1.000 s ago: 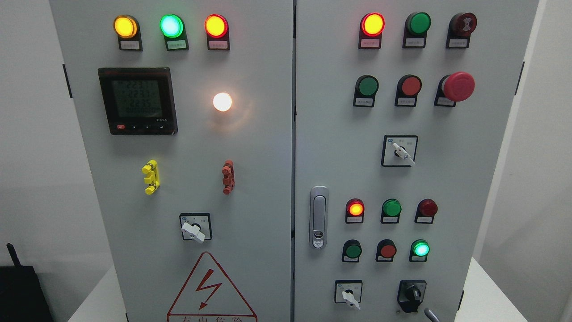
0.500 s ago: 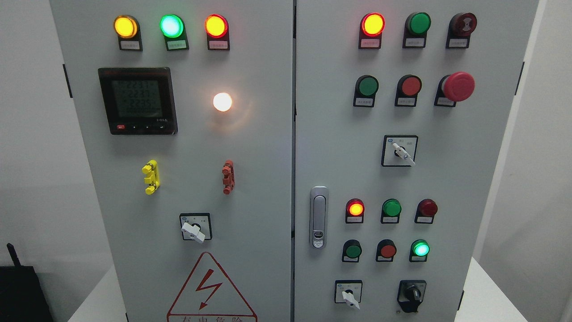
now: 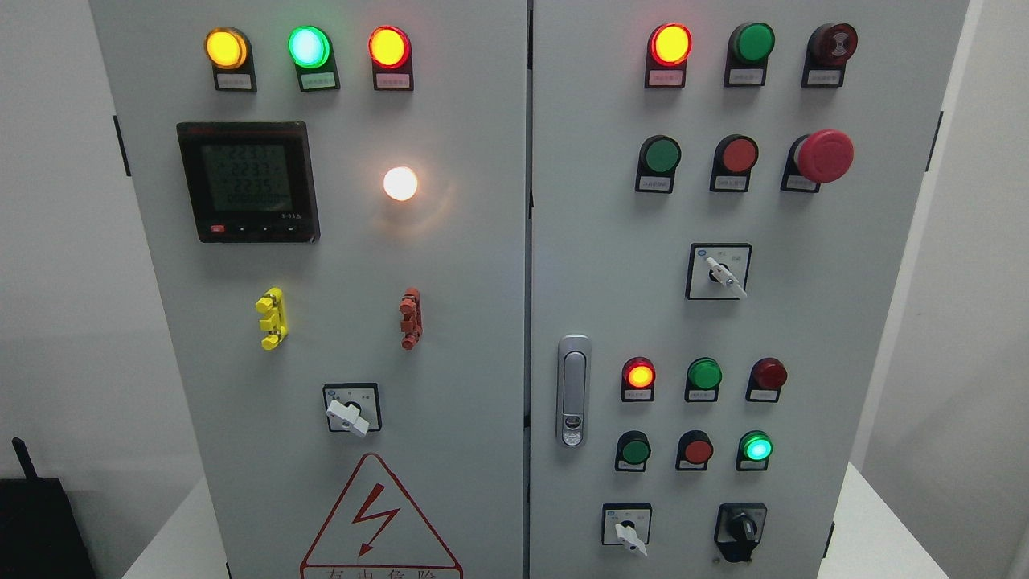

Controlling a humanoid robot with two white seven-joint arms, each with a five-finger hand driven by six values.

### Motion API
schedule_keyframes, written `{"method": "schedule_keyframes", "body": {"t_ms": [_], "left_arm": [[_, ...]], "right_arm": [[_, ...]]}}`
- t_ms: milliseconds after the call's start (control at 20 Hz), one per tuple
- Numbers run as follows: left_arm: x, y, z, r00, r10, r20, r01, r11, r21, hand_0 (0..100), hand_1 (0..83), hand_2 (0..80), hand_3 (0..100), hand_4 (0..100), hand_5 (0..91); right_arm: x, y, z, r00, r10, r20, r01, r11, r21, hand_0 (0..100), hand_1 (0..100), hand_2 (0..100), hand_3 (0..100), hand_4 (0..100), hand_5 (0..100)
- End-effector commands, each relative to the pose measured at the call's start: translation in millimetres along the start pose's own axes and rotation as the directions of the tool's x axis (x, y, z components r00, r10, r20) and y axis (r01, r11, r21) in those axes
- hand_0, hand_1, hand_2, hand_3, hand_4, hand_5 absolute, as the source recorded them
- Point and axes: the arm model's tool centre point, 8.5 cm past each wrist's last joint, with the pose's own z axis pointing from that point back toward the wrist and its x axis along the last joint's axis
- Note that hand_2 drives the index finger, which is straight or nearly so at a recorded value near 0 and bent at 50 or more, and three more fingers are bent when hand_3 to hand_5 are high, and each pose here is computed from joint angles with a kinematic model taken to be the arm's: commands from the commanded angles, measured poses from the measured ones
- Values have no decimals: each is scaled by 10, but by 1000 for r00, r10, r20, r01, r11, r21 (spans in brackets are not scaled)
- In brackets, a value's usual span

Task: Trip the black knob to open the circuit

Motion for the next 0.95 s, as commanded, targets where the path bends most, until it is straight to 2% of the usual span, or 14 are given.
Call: {"method": "schedule_keyframes", "body": {"t_ms": [0, 900], "left_arm": [[-2, -1, 0, 1000, -23, -3, 23, 1000, -1, 120, 389, 0, 0, 0, 0], [-4, -1, 0, 1000, -23, -5, 23, 1000, -1, 120, 389, 0, 0, 0, 0]], "right_arm": [[123, -19, 83, 1000, 2, 29, -2, 1000, -7, 0, 0, 0, 0, 0, 0], [98, 7, 140, 1000, 3, 19, -3, 1000, 24, 0, 0, 0, 0, 0, 0]]}}
